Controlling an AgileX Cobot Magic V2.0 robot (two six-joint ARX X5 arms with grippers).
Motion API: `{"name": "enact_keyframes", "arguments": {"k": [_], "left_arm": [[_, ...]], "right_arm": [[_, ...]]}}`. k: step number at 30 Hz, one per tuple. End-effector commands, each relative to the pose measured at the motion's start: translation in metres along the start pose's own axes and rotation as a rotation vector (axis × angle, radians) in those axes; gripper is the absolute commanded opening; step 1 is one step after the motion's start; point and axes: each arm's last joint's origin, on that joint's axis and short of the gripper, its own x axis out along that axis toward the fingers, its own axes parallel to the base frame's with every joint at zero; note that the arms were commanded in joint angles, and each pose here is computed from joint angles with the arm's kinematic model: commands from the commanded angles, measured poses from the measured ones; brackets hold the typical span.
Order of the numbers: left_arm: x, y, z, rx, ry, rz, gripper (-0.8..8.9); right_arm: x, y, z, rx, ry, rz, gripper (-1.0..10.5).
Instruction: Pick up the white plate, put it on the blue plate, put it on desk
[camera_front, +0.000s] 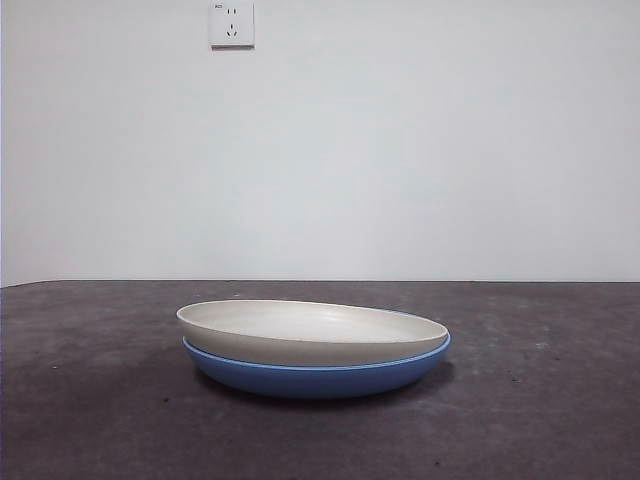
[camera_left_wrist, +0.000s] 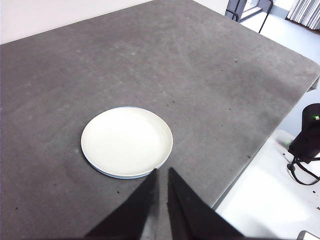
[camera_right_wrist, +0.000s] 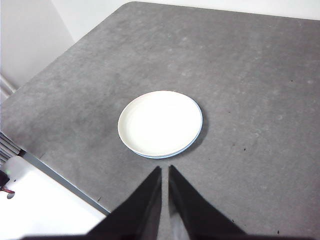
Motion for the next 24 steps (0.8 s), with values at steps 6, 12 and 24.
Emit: {"name": "enact_keyframes", "arguments": {"k": [6,12,24], "left_arm": [[0.020,0.015,-0.013,-0.100,-0.023,0.149,0.26],[0.059,0.047,-0.058,-0.108,-0.227,0.374,0.26],[0.112,0.088,-0.178,-0.161,-0.380,0.736,0.26]], "right_arm": [[-0.003,0.001,0.000,-0.006,0.012,0.003,0.2],[-0.003,0.001,0.000,-0.006,0.011,0.003,0.2],[-0.003,0.001,0.000,-0.006,0.011,0.003,0.2]]}}
